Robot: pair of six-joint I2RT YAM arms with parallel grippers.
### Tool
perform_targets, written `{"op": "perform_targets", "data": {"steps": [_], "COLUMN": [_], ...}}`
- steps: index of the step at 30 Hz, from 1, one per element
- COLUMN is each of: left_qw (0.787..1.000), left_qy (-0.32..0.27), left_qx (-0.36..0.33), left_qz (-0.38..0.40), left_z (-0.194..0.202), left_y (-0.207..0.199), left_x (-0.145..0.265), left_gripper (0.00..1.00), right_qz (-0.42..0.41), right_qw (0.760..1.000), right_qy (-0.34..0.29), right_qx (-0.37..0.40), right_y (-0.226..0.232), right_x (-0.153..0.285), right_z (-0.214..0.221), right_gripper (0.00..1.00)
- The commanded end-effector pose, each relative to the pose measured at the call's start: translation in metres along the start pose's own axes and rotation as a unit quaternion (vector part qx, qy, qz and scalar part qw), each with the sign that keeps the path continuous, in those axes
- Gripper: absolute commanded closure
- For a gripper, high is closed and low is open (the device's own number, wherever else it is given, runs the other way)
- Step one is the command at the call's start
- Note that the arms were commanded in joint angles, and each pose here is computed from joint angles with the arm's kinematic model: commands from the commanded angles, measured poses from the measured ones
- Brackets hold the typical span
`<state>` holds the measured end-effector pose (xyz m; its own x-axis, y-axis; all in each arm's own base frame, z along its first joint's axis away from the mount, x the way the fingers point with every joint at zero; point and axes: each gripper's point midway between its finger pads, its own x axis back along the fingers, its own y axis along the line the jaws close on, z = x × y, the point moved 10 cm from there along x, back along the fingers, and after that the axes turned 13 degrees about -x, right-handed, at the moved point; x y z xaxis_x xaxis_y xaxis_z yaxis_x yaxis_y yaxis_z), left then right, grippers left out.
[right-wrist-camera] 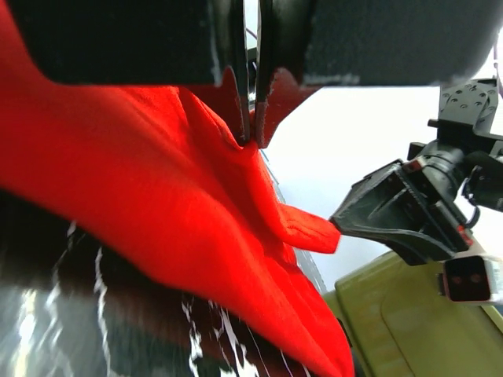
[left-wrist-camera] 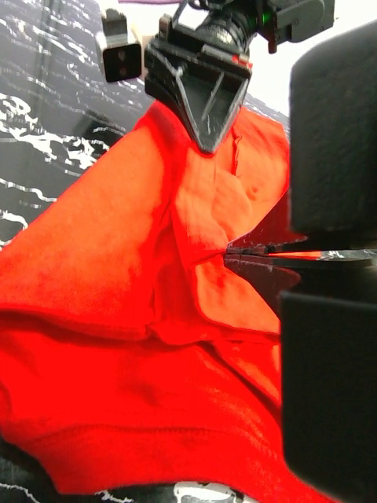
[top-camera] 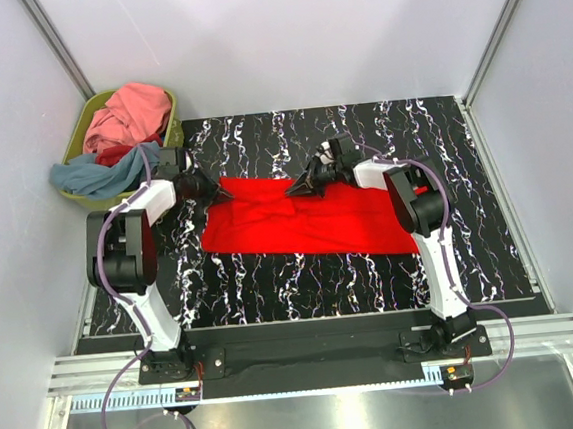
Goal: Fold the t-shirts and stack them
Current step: Fold the tshirt
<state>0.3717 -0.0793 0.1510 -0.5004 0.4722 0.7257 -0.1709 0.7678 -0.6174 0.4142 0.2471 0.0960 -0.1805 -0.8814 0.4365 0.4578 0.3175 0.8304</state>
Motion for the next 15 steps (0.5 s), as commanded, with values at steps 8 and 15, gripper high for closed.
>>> {"op": "perform_targets", "data": {"steps": [8, 15], "left_qw": [1.000, 0.998], "left_qy": [-0.014, -0.040], "left_qx": [0.003, -0.017], "left_qz": [-0.004, -0.035], "left_z": [-0.018, -0.031], "left_y": [-0.001, -0.001], "left_x": [-0.006, 0.000], "left_gripper": [1.00, 0.97], "right_qz": [-0.027, -0.024], "right_qw": [0.999, 0.999], "right_qy": [0.028, 0.035], "right_qx": [0.026, 0.023], "right_y": [0.016, 0.016], "right_x": [0.001, 0.007], "right_z": [-0.014, -0.018], "right_gripper": [0.85, 0.72]}}
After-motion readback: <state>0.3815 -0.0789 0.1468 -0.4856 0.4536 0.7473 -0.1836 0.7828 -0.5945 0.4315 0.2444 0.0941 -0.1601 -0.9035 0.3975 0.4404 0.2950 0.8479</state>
